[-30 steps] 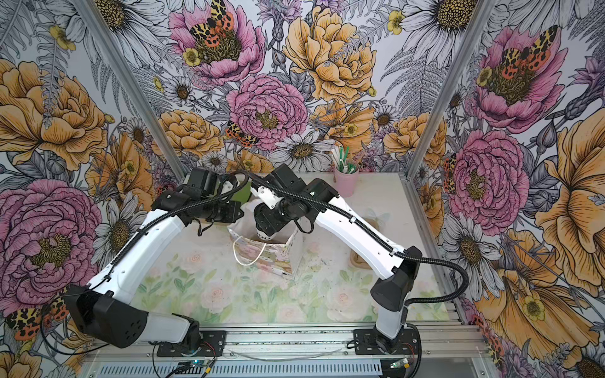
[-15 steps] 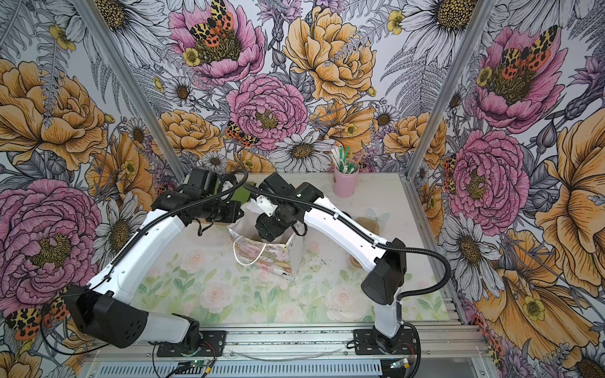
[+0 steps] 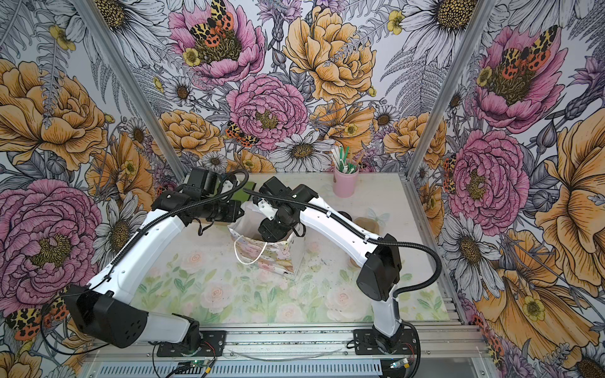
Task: Pack the takeout coffee
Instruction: 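Lower the lidded cup into the bag held by the left gripper, then push the cup down into the pulp carrier inside the bag with the right gripper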
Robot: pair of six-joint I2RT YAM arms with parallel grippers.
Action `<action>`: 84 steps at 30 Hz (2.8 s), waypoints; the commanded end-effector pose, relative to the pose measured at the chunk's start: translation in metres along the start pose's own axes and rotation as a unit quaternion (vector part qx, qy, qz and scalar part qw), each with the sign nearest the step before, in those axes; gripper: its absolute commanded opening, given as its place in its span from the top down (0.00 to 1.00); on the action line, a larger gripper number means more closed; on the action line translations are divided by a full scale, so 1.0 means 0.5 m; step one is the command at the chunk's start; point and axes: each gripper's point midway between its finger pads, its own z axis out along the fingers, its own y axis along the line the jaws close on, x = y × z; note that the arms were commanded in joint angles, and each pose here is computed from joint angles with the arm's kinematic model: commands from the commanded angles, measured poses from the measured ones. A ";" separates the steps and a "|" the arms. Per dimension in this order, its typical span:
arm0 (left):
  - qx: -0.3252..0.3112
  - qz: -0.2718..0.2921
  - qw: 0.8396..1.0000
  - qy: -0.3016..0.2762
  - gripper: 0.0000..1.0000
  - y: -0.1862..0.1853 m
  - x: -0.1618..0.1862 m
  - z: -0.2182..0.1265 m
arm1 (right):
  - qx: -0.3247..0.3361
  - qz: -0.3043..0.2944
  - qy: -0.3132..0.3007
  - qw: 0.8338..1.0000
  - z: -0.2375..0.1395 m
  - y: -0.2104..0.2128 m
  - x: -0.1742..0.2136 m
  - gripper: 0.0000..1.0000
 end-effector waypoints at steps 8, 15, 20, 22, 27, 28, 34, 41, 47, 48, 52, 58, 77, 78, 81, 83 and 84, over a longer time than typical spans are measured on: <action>-0.002 0.010 1.000 -0.013 0.98 -0.003 -0.012 -0.005 | 0.012 -0.008 0.038 0.999 0.048 -0.022 0.021 0.19; -0.004 0.010 1.000 -0.014 0.98 -0.001 -0.013 -0.007 | 0.011 0.001 0.051 0.999 0.062 -0.036 0.036 0.18; -0.005 0.009 1.000 -0.014 0.98 0.002 -0.014 -0.007 | 0.013 0.003 0.061 0.998 0.069 -0.039 0.050 0.19; -0.005 0.009 1.000 -0.015 0.98 0.002 -0.015 -0.008 | 0.021 0.018 0.064 0.998 0.071 -0.069 0.055 0.18; -0.003 0.008 1.000 -0.014 0.98 0.001 -0.016 -0.007 | 0.023 0.021 0.073 0.997 0.082 -0.075 0.062 0.18; -0.004 0.009 1.000 -0.015 0.98 0.001 -0.016 -0.007 | 0.024 0.020 0.074 0.997 0.084 -0.075 0.063 0.18; -0.004 0.008 1.000 -0.014 0.98 0.001 -0.015 -0.007 | 0.027 0.021 0.082 0.996 0.094 -0.079 0.069 0.18; -0.004 0.008 1.000 -0.014 0.98 0.002 -0.014 -0.007 | 0.028 0.022 0.091 0.995 0.108 -0.081 0.075 0.17; -0.005 0.008 1.000 -0.015 0.98 0.002 -0.014 -0.008 | 0.033 0.022 0.101 0.994 0.119 -0.084 0.084 0.17; -0.005 0.008 1.000 -0.015 0.98 0.002 -0.014 -0.009 | 0.033 0.022 0.103 0.994 0.121 -0.084 0.086 0.17; -0.005 0.007 1.000 -0.014 0.98 0.003 -0.013 -0.008 | 0.033 0.022 0.106 0.994 0.125 -0.084 0.088 0.16; -0.005 0.008 1.000 -0.014 0.98 0.003 -0.013 -0.007 | 0.033 0.021 0.104 0.994 0.123 -0.082 0.087 0.16; -0.005 0.006 1.000 -0.014 0.98 0.002 -0.013 -0.008 | 0.031 0.020 0.096 0.995 0.111 -0.078 0.080 0.14; -0.005 0.006 1.000 -0.013 0.98 0.003 -0.012 -0.007 | 0.032 0.020 0.097 0.995 0.112 -0.078 0.081 0.14; -0.004 0.006 1.000 -0.013 0.98 0.002 -0.013 -0.006 | 0.031 0.020 0.096 0.995 0.111 -0.077 0.080 0.14; -0.004 0.006 1.000 -0.013 0.98 0.002 -0.012 -0.006 | 0.031 0.020 0.096 0.995 0.113 -0.077 0.080 0.14; -0.004 0.006 1.000 -0.014 0.98 0.002 -0.012 -0.007 | 0.032 0.020 0.096 0.995 0.112 -0.078 0.081 0.14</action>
